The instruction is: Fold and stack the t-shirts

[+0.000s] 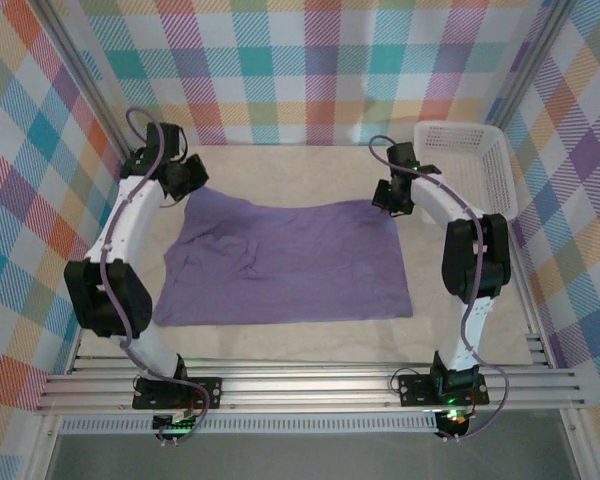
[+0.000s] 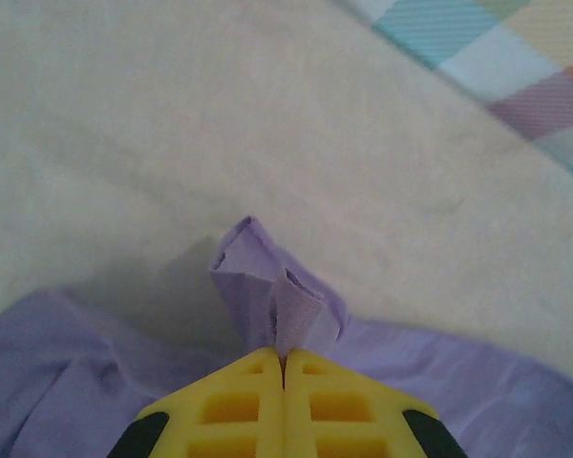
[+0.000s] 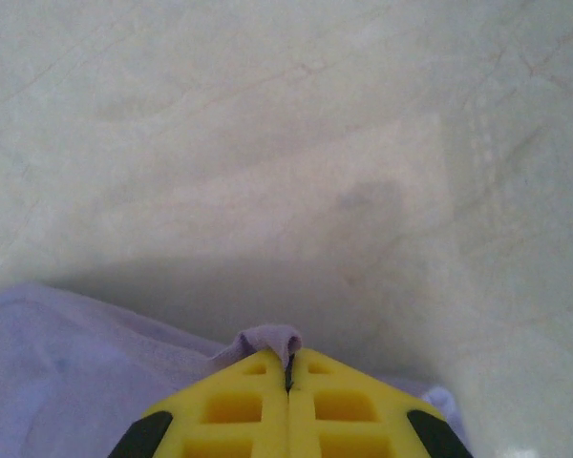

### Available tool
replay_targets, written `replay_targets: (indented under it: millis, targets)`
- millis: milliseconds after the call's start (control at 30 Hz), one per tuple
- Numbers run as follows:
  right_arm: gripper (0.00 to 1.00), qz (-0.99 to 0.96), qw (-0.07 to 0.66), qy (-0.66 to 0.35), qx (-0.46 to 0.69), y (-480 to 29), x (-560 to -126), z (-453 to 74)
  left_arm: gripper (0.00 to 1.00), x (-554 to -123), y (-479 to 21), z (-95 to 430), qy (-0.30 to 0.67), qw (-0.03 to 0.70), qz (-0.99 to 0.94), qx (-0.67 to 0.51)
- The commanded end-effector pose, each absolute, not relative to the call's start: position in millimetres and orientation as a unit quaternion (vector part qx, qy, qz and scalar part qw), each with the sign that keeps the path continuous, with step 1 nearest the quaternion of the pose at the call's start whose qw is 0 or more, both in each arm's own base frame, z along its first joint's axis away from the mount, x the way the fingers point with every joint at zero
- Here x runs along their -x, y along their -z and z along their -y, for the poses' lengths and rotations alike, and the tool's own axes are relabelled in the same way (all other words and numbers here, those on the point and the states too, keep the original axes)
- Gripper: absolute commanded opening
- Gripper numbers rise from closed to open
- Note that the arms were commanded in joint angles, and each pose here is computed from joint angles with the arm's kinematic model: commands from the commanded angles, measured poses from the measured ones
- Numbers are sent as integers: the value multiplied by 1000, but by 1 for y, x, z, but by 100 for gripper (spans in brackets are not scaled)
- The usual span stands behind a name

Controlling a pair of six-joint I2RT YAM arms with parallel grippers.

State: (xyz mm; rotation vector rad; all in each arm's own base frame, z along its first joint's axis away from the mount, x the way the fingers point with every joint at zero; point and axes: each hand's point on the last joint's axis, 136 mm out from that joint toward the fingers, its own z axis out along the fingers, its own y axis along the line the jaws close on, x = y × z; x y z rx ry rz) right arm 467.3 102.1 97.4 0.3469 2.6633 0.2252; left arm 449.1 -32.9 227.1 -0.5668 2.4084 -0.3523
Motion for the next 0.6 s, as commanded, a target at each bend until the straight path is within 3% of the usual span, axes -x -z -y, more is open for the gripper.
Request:
replay_targets:
  millis: [0, 333, 567]
  targets:
    - [0, -962, 229, -104, -111, -112, -450, -107, 0, -416, -233, 25, 114, 326, -914, 213]
    - [0, -967, 209, -75, -122, -96, -395, -88, 0, -324, -224, -13, 54, 355, -881, 308]
    - [0, -971, 198, -35, -133, -81, -379, -72, 0, -273, -181, -26, 26, 327, -869, 369]
